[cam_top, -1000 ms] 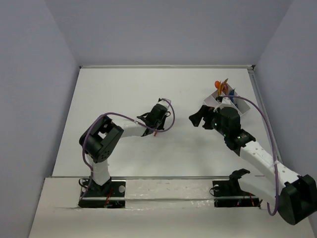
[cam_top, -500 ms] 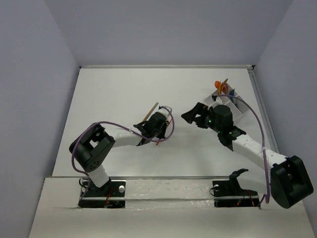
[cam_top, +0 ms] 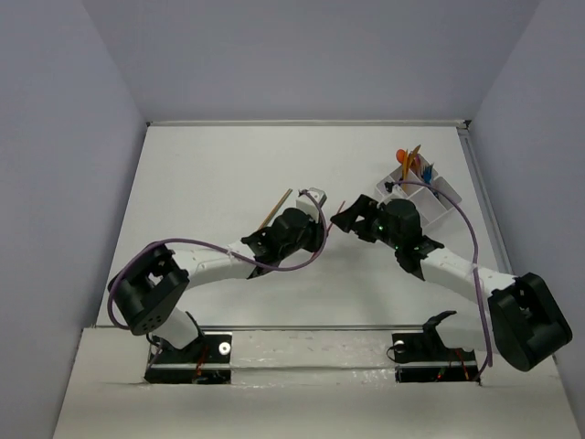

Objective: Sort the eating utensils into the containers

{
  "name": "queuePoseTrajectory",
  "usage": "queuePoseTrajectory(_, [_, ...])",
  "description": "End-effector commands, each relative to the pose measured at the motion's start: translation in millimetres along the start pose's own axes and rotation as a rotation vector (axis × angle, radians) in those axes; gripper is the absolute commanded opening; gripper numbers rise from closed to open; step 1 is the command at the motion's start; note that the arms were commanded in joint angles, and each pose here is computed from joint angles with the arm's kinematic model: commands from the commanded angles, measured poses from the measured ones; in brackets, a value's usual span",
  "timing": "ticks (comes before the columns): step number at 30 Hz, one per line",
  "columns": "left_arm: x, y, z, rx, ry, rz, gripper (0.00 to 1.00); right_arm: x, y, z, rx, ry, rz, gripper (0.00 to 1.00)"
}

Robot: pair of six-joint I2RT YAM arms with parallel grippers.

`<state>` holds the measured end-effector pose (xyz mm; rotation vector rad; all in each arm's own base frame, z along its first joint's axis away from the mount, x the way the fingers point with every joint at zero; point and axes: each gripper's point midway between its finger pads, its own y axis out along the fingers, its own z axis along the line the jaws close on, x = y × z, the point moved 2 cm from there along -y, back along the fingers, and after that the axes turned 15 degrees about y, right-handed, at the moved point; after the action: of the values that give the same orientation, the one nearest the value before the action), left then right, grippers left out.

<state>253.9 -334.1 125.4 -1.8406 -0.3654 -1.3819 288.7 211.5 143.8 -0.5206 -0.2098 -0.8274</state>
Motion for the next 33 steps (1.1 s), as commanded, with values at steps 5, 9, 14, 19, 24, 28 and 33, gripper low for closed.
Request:
queuePoseTrajectory(5, [35.0,-13.3,-26.1,-0.104,-0.020,-0.129,0.00,3.0,10.3,17.0,0.076,0.005,-0.006,0.73])
queuePoseTrajectory(9, [39.1,-15.2,-27.9,-0.115,-0.016,-0.141,0.00,1.2,11.7,21.7,0.100,0.012,0.010,0.61])
queuePoseTrajectory(14, [43.3,-16.7,-33.3,-0.132,-0.004,-0.149,0.00,-1.7,14.0,22.7,0.120,0.034,0.022,0.40])
queuePoseTrajectory(19, [41.6,-17.2,-35.7,-0.133,-0.002,-0.150,0.10,2.6,11.0,23.8,0.125,0.026,-0.007,0.00])
queuePoseTrajectory(24, [40.7,-19.8,-31.4,-0.113,0.008,-0.155,0.53,26.8,6.2,28.0,0.076,-0.044,-0.123,0.00])
queuePoseTrajectory(28, [43.0,-30.1,-21.4,-0.064,0.016,-0.173,0.78,61.5,-1.6,38.1,0.017,-0.162,-0.272,0.00])
queuePoseTrajectory(33, [51.2,-49.0,-3.3,0.028,0.037,-0.215,0.94,106.8,-18.0,47.3,-0.105,-0.323,-0.456,0.00])
